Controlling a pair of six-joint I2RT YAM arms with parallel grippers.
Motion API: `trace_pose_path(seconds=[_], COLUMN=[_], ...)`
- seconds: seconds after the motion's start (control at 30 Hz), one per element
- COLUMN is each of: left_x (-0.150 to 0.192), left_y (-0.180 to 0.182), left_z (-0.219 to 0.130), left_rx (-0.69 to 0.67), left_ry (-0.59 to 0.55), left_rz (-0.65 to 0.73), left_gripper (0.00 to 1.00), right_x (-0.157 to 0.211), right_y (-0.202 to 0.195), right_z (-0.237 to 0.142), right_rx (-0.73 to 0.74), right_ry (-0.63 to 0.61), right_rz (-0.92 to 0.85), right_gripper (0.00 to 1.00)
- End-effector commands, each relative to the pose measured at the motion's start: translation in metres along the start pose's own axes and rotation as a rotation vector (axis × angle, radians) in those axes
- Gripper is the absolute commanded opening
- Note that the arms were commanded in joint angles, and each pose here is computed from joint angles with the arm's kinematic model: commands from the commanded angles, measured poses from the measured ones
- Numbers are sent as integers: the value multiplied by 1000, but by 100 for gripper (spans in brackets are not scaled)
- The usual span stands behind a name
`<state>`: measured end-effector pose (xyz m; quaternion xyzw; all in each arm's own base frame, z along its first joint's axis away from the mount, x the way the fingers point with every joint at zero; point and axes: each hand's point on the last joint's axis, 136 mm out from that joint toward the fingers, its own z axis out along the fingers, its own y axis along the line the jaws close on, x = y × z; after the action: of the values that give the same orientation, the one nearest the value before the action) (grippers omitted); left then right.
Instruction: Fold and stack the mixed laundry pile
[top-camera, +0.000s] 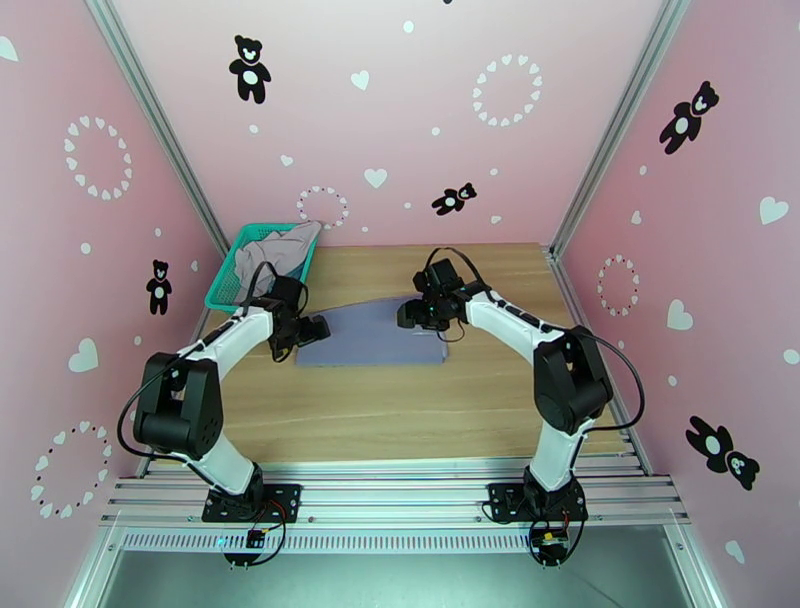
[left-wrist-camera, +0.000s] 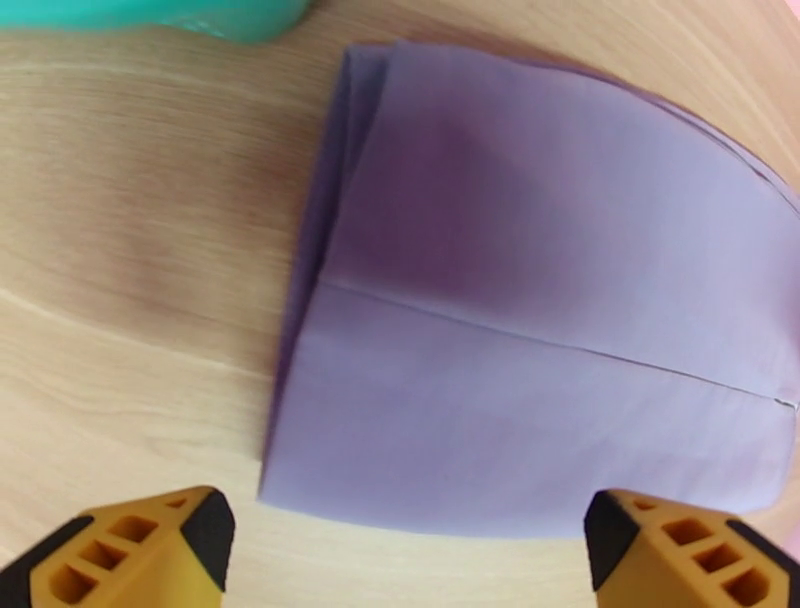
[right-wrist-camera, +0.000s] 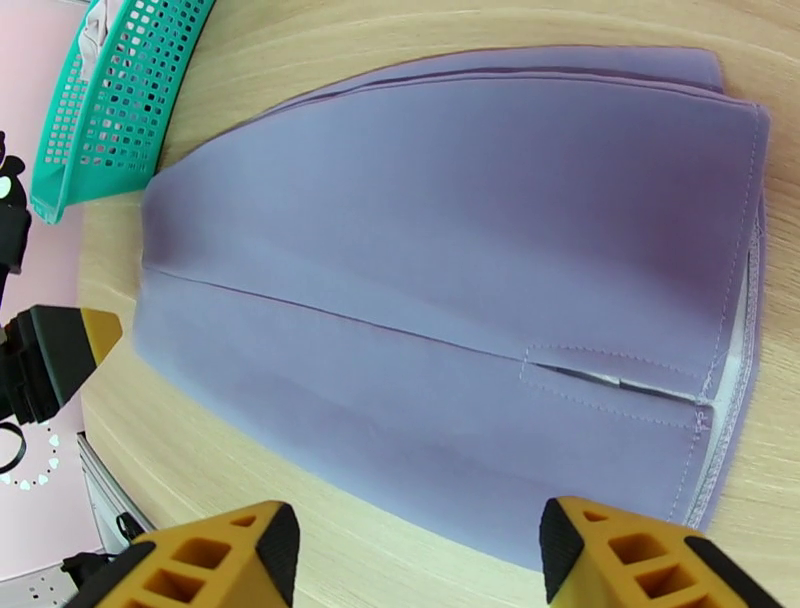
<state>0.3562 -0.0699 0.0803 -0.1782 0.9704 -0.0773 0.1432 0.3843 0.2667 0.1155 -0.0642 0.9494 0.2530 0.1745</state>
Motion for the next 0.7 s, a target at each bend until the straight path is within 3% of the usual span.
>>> trace_pose_path(seconds=[0.0,0.2,0.3,0.57,0.67], left_x=[-5,-9,-11,-5,-3], left_y=[6,3,-8,2,1], left_z=[-2,14,2,-10,-20], left_rx=[-40,-59,9,-35,-25], left_ry=[3,79,46,21,-13], left_rz=[45,168,209,211,187], left_gripper=[99,93,92,93,94], right_x=[0,6,9,8,10], right_y=[-3,-8,-11,-20,-35], right_z=[9,4,3,17,35], right_rx=[9,35,47,70,122], right_ry=[8,14,13,15,46], right_rz=[20,4,1,24,47], right_gripper=[68,68,68,68,63])
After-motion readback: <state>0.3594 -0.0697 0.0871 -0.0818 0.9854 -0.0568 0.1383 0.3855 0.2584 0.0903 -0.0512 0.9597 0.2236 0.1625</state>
